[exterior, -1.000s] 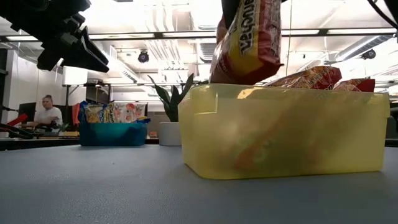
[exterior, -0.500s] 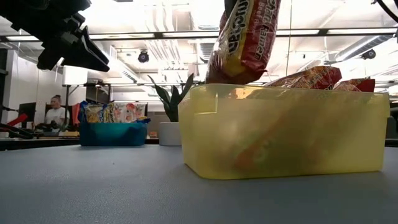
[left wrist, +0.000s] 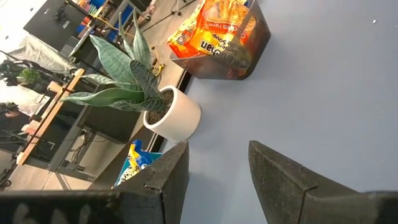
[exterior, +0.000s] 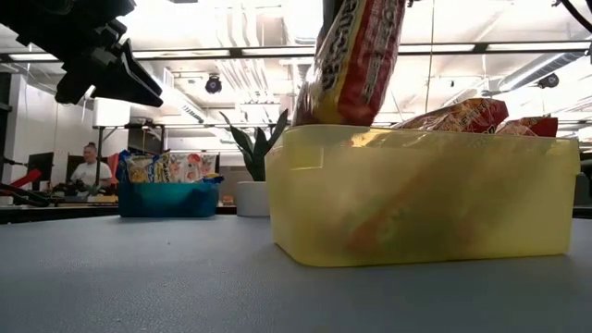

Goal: Sort Maruchan noodles
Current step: Put the red bag into the yellow bin

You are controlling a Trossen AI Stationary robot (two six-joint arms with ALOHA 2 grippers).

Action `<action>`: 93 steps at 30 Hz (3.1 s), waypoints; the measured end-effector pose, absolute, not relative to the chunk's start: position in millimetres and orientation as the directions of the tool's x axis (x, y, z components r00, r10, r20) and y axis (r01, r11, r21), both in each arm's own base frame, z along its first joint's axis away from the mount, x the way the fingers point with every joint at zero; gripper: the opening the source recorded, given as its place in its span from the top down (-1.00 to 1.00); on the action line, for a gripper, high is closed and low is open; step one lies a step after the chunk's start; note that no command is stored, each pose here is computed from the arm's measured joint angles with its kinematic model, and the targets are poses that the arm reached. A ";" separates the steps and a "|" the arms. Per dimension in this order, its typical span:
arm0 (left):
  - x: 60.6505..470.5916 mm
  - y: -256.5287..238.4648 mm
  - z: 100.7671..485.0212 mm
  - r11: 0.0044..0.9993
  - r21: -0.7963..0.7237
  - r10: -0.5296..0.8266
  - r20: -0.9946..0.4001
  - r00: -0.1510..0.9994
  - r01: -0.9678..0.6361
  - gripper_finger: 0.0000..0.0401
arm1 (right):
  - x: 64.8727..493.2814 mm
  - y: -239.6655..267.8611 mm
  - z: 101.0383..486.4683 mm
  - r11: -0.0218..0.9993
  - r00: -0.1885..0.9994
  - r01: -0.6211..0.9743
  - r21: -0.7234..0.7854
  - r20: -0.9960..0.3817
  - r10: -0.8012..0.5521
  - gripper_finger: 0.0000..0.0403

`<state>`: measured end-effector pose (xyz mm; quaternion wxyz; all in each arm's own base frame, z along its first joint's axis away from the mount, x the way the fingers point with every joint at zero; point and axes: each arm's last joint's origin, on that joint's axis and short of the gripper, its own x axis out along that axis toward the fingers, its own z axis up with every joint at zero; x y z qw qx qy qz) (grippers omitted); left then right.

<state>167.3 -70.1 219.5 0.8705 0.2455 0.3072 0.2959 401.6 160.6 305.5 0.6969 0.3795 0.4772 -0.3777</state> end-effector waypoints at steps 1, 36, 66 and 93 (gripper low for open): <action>167.3 -70.1 219.5 0.704 0.609 0.666 -0.390 0.636 -0.364 0.25 | 402.4 161.1 303.1 0.427 0.259 0.888 0.170 -0.952 -0.161 0.96; 167.7 -70.2 219.8 0.706 0.605 0.665 -0.388 0.638 -0.368 0.25 | 407.1 159.4 286.9 0.561 0.224 0.815 0.146 -0.972 -0.073 0.31; 168.3 -70.6 220.2 0.708 0.601 0.663 -0.386 0.641 -0.370 0.25 | 434.5 165.3 247.3 0.651 0.212 0.733 0.195 -0.976 0.054 0.91; 187.7 -93.1 240.4 0.949 0.314 0.204 -0.586 0.784 -0.012 0.25 | 406.3 153.2 299.1 0.634 0.227 0.742 0.218 -0.972 0.068 0.19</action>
